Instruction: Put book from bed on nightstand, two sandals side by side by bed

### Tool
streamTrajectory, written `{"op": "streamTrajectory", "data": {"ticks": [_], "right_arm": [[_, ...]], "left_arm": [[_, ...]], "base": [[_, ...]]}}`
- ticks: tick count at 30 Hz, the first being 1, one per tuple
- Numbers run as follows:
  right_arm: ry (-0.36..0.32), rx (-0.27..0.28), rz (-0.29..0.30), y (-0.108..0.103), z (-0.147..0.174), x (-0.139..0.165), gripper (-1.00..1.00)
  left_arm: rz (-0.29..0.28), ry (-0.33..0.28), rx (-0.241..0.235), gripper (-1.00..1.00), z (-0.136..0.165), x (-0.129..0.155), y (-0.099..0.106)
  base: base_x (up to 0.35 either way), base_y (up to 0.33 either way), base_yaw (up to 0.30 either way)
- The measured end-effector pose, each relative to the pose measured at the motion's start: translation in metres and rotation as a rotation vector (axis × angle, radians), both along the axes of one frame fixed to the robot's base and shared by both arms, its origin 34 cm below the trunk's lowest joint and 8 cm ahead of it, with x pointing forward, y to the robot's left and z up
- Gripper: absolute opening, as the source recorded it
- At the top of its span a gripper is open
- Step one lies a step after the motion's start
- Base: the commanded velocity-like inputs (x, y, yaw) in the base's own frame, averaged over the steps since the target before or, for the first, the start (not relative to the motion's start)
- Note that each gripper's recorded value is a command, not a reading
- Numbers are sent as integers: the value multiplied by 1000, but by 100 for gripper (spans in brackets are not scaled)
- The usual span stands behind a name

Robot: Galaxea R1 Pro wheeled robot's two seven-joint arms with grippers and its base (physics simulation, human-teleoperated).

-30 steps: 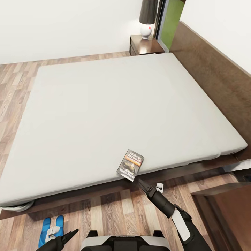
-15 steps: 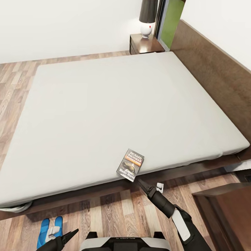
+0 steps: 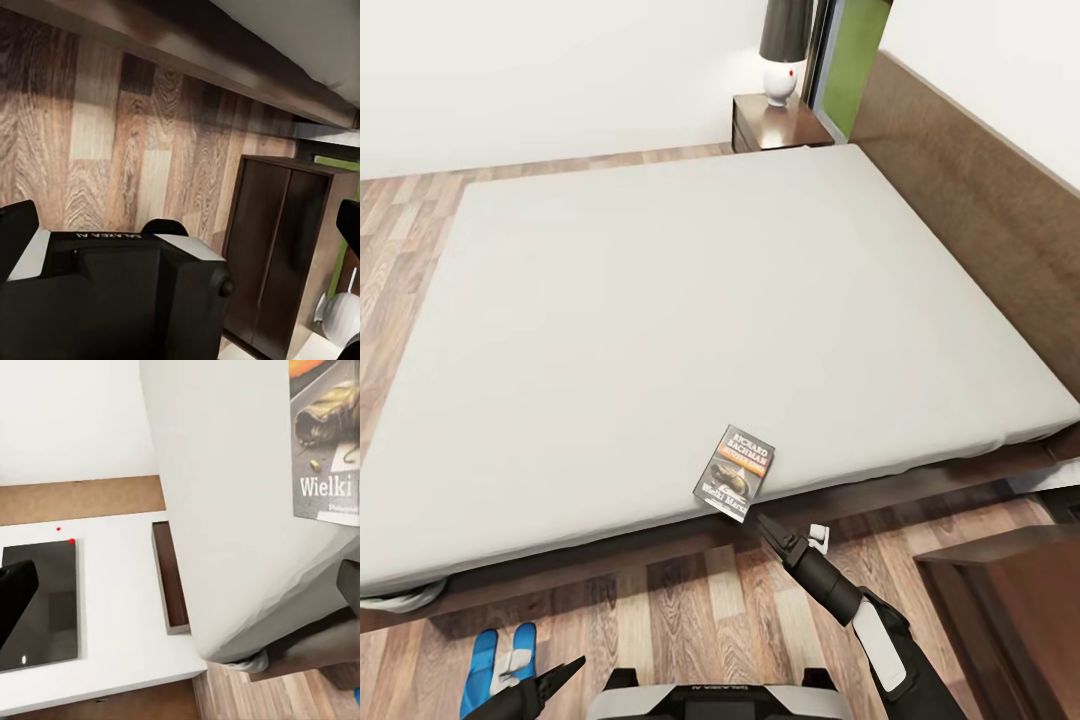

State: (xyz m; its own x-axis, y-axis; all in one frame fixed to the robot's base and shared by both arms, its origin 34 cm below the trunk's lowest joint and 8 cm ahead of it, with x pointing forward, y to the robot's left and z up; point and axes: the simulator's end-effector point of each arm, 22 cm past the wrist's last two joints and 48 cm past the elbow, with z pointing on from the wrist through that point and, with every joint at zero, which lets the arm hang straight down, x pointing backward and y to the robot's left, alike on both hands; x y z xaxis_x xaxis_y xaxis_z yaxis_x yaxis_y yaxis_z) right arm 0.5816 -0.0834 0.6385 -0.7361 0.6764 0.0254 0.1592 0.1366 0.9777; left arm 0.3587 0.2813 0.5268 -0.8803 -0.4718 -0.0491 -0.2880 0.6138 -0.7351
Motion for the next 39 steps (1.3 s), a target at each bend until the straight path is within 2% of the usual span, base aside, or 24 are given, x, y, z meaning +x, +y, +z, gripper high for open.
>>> {"op": "streamTrajectory", "data": {"ticks": [39], "right_arm": [[-2,0,0,0,-59,2,100]], "left_arm": [[-1,-1,1,100,-60,1,0]], "base": [[0,0,0]]}}
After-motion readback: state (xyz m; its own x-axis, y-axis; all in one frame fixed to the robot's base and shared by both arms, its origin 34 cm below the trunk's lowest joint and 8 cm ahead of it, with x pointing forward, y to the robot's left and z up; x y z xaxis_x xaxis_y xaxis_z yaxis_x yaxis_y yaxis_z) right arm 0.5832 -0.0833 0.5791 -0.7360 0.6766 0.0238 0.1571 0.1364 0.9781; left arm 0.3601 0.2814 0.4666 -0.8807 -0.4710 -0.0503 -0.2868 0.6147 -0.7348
